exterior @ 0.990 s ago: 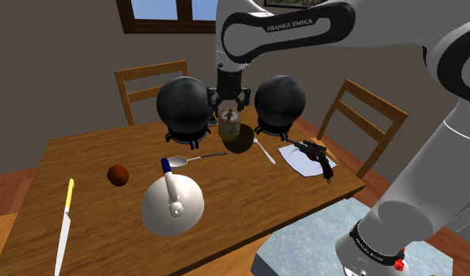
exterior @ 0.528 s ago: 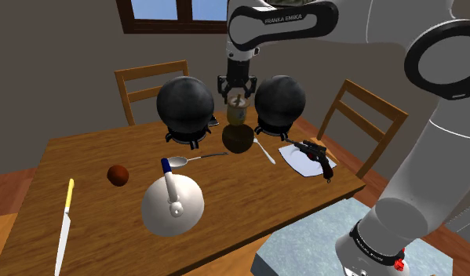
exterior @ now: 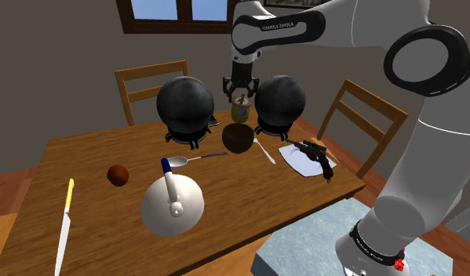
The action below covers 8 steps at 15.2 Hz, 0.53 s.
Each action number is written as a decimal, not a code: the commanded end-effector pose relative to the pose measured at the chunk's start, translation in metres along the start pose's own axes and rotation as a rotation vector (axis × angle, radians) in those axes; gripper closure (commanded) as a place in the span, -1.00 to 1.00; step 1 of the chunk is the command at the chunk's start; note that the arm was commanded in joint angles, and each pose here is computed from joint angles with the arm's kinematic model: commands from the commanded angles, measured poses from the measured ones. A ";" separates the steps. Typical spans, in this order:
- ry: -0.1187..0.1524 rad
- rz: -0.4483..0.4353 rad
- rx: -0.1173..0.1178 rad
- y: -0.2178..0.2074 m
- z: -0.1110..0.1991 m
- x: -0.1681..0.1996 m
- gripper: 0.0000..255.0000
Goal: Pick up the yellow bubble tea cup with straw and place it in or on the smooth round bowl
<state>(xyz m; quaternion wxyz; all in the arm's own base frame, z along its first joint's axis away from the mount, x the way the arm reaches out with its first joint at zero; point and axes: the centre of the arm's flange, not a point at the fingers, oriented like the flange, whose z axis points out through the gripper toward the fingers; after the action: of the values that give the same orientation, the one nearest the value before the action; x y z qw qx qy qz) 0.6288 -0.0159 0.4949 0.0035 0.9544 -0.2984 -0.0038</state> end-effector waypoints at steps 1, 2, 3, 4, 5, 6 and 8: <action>0.001 0.000 0.001 0.000 0.010 0.000 1.00; 0.001 0.000 0.001 0.000 0.016 0.000 1.00; 0.001 0.000 0.001 0.000 0.021 0.000 1.00; 0.001 0.000 0.001 0.000 0.026 0.000 1.00; 0.001 0.000 0.001 0.000 0.031 0.000 1.00; 0.001 0.000 0.001 0.000 0.037 0.000 1.00; 0.001 0.000 0.001 0.000 0.047 0.000 1.00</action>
<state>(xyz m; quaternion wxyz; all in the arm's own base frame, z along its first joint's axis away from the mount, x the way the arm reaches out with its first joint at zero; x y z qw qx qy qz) 0.6279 -0.0154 0.4529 0.0036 0.9545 -0.2982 -0.0038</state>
